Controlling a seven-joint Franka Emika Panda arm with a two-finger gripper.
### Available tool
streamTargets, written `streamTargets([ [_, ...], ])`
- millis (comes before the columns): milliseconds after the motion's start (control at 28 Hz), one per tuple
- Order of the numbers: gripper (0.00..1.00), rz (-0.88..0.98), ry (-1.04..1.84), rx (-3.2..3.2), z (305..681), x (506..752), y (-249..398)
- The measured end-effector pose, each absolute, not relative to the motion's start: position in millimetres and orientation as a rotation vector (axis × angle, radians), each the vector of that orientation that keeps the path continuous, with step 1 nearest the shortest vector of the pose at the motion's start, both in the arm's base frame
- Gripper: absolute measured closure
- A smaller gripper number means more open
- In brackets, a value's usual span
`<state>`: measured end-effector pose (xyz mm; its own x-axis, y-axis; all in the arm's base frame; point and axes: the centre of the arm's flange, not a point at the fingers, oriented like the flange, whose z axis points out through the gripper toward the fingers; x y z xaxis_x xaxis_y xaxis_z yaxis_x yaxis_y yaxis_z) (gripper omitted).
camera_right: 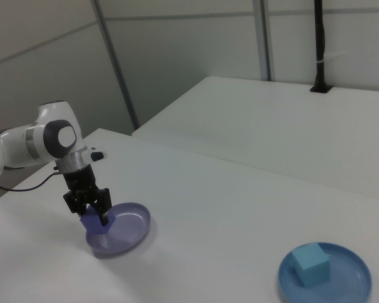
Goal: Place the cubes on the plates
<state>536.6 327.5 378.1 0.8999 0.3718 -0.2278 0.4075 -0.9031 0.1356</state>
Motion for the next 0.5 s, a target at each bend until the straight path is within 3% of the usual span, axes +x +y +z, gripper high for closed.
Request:
streamTargets([
  [286, 0.36, -0.187, 0.586, 2.933, 373.6, 554.9, 324.3],
  [500, 0.10, -0.198, 0.559, 2.937, 364.8, 560.8, 317.0],
])
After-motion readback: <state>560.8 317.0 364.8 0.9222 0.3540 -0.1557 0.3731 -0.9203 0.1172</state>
